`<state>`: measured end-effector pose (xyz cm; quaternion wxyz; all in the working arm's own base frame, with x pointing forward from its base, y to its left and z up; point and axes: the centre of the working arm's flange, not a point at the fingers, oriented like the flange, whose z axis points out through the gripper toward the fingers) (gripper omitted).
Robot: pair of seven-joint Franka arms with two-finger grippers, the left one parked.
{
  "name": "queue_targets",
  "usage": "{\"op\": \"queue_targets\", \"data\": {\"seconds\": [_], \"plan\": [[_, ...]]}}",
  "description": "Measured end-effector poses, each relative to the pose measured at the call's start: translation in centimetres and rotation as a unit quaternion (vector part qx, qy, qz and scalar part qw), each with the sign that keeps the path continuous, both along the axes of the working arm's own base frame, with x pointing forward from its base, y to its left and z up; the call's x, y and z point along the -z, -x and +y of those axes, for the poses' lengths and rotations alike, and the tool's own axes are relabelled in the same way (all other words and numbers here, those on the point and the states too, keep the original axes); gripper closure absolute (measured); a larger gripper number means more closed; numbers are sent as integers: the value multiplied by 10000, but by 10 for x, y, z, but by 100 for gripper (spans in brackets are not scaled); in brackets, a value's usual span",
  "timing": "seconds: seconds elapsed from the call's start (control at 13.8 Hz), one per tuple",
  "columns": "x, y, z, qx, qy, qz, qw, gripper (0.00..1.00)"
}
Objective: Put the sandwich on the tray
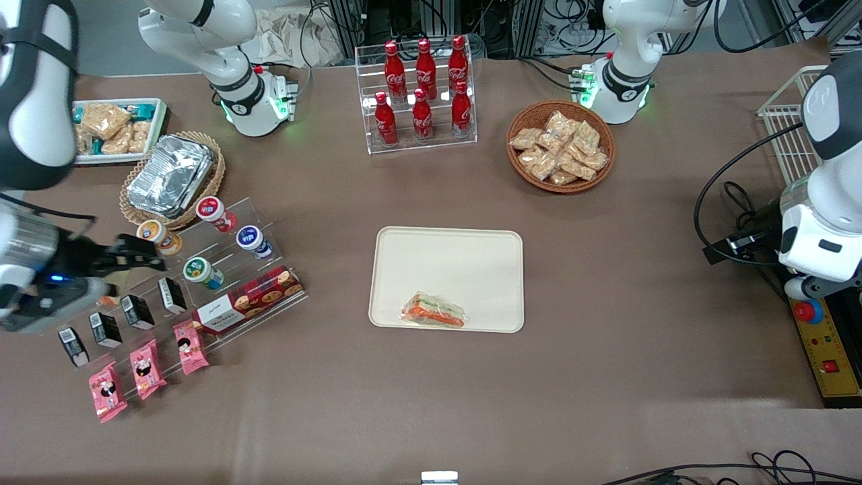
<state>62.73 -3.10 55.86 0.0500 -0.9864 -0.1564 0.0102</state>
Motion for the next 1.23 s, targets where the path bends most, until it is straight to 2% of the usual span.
{"op": "queue_targets", "data": {"seconds": [0.14,0.22,0.43,0.65,1.23], "plan": [[-18,16,-24,586,394,-28,9975,0],[-27,27,-29,822,485,-25,9954,0],[-44,69,-38,1257,511,-6,9908,0],[-50,98,-43,1414,502,9,9887,0],[-46,99,-49,1524,533,-29,9869,0]]}}
